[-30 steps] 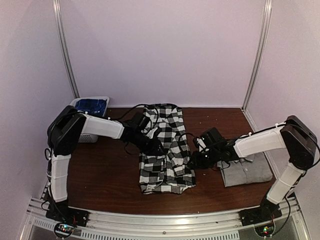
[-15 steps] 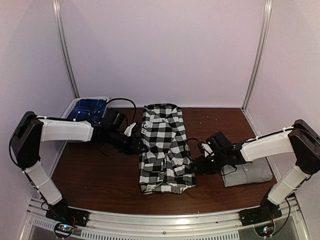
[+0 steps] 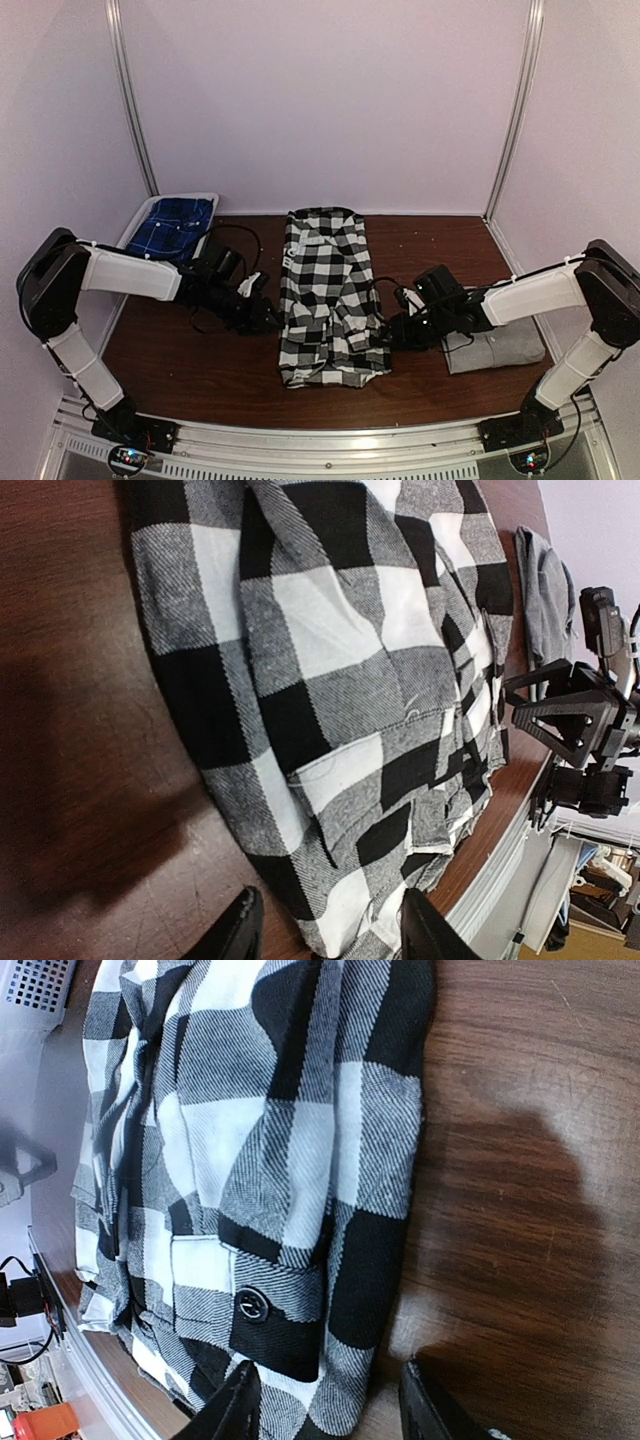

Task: Fold and stack the long sleeve shirts
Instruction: Pick up the rectangle-folded shirt from the center of the board, then fold the rectangle-folded shirt at the center of the board.

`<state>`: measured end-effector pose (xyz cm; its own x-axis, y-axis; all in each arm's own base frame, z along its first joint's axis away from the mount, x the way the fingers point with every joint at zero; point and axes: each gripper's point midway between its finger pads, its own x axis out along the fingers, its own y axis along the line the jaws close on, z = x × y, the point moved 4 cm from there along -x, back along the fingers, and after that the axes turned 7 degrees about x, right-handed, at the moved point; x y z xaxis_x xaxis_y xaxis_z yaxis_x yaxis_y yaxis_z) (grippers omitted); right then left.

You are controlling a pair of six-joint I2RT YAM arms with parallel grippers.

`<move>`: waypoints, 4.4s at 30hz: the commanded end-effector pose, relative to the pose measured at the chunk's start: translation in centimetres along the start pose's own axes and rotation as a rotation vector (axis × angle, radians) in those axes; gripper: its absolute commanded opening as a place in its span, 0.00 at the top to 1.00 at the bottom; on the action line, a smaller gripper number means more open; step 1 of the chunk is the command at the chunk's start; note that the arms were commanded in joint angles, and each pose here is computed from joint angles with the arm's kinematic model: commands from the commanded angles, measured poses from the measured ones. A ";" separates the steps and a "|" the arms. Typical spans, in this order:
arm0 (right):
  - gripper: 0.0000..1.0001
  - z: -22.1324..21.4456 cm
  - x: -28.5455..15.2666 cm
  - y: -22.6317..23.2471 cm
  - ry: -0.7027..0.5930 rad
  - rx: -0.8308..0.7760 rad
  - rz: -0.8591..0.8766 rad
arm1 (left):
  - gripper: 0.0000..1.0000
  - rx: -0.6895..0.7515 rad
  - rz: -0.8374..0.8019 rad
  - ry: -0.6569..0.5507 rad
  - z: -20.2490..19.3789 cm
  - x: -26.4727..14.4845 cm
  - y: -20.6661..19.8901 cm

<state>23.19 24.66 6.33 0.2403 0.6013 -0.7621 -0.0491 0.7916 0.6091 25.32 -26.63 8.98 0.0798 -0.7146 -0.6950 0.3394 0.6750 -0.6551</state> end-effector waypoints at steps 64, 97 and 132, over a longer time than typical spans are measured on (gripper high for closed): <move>1.00 -3.3 -0.1 2.2 0.048 0.114 0.218 | 1.00 -0.102 -0.177 0.079 -5.2 1.3 -1.4; 1.00 15.4 1.7 6.7 -0.245 0.314 0.474 | 1.00 -0.469 -0.522 -0.300 10.5 -1.1 2.3; 0.46 19.6 -0.2 5.0 -0.330 0.131 0.244 | 0.38 -0.355 -0.246 -0.434 13.4 -2.7 5.4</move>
<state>41.18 27.06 10.68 0.4840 0.7132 -0.5070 0.0462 0.5578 0.8287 38.39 -24.31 8.90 0.3949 -0.8304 -0.3930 -0.0277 0.4168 -0.9086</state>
